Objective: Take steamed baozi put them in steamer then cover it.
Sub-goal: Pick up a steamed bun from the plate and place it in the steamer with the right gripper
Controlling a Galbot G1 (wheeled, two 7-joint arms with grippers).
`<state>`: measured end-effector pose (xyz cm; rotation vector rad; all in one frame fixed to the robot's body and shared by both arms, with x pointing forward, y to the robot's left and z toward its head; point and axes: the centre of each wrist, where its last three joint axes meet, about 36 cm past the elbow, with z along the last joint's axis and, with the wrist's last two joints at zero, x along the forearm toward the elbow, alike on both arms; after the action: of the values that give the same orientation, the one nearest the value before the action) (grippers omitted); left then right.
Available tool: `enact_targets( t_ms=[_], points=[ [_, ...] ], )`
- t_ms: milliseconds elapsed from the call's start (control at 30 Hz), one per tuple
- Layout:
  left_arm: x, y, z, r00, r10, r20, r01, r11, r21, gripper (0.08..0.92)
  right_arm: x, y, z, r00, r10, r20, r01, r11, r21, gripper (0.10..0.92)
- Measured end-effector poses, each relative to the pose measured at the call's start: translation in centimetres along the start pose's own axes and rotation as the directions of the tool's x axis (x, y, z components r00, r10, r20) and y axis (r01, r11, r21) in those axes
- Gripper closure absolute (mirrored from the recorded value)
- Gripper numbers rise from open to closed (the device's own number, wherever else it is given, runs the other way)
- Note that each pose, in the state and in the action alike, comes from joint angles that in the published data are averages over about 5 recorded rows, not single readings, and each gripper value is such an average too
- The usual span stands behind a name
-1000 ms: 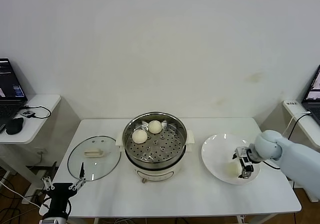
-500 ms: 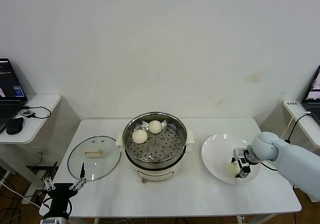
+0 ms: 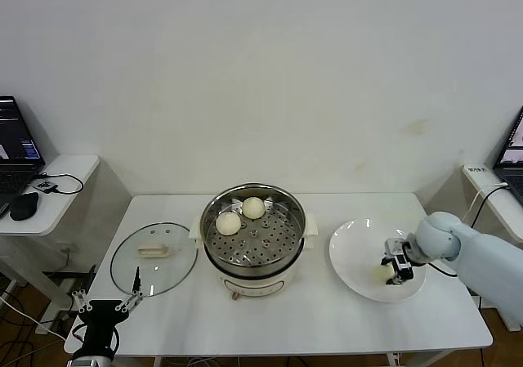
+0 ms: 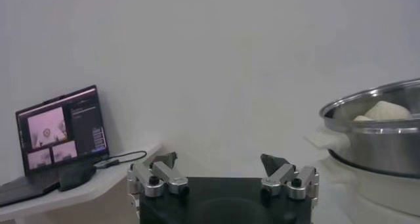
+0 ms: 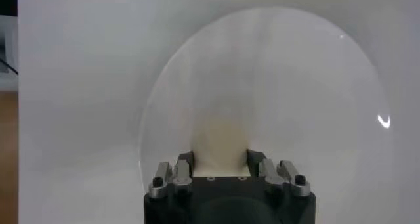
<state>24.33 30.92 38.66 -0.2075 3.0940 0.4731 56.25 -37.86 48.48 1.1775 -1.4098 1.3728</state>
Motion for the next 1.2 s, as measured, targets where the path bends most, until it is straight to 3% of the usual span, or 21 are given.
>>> enact_targets(
  t_ms=[333,633,900,1200],
  points=[
    [-0.1,-0.1,-0.4,0.9999,0.009,0.012,-0.009,1.000,0.003,0.177,8.1,-6.0,-3.2,0.990,0.128,0.059,-0.130,0.991,0.030,0.488],
    [-0.2,0.1,-0.6,0.9998,0.004,0.018,-0.004,1.000,0.005,0.177,14.5,-10.4,-11.8,0.967,0.199,0.158,-0.222,0.964,0.143,0.480],
    [-0.1,0.4,-0.8,0.9997,-0.012,0.022,0.011,1.000,0.007,0.177,15.4,-11.9,-20.4,0.959,0.154,0.236,-0.218,0.936,0.276,0.479],
    [-0.2,0.8,-0.9,0.9992,-0.029,0.027,0.029,1.000,0.008,0.177,13.1,-12.0,-29.3,0.958,0.050,0.282,-0.182,0.868,0.461,0.479]
  ],
)
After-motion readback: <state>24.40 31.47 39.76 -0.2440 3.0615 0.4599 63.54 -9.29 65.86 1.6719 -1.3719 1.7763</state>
